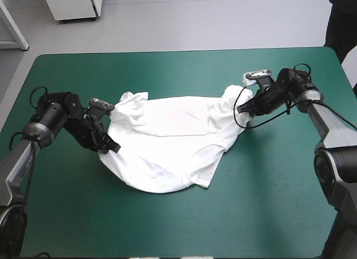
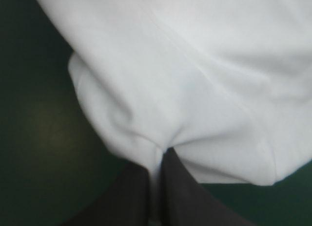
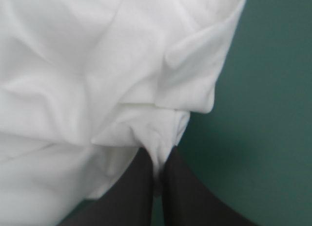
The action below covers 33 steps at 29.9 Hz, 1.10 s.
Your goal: Fold the cloth
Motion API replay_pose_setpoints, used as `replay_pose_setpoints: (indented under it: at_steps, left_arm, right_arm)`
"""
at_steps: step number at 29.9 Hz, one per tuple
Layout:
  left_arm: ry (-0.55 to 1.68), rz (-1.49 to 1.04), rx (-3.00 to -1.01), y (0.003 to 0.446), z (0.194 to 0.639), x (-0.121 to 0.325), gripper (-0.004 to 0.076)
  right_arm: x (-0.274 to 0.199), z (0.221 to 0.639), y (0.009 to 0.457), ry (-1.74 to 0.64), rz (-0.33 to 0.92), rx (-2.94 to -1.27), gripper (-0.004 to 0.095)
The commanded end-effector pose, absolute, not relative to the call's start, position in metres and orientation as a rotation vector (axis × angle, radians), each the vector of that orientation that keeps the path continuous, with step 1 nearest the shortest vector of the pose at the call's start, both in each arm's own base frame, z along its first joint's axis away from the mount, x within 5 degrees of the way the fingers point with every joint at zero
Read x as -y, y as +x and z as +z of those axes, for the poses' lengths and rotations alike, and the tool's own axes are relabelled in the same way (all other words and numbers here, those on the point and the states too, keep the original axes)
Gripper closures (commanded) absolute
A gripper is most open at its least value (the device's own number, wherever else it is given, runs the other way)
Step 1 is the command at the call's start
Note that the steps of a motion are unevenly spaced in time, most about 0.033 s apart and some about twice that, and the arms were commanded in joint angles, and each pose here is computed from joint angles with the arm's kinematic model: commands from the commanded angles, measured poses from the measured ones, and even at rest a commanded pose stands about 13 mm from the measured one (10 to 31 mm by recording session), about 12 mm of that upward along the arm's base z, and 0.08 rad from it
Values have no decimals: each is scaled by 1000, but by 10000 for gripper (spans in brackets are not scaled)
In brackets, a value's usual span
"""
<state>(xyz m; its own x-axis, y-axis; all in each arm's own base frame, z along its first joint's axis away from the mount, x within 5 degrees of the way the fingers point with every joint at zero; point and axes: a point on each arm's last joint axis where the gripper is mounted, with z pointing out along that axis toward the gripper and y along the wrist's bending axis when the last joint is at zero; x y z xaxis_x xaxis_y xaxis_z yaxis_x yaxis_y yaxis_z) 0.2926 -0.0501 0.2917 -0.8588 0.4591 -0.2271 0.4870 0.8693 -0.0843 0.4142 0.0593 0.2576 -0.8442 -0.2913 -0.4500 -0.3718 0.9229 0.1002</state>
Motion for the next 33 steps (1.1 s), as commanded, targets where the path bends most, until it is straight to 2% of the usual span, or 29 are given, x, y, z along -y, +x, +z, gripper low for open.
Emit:
replay_pose_setpoints:
  at_steps: [1, 7, 12, 20, 27, 33]
  left_arm:
    - [721, -194, -2652, 272, 360, 51, 746]
    - [682, -134, -2379, 234, 442, 47, 746]
    - [648, -110, -2155, 198, 498, 44, 746]
    - [554, -82, -1704, 132, 586, 39, 746]
    - [515, -107, -1360, 63, 644, 35, 746]
    - [493, -94, -1221, 13, 660, 29, 746]
  right_arm:
    - [-57, 359, 388, -429, 247, -2393, 925]
    - [-52, 457, 332, -397, 229, -2137, 925]
    - [-49, 518, 275, -377, 236, -1932, 925]
    - [-38, 617, 154, -337, 212, -1449, 925]
    - [-30, 664, 67, -318, 190, -1151, 925]
    - [-28, 683, 15, -318, 230, -966, 925]
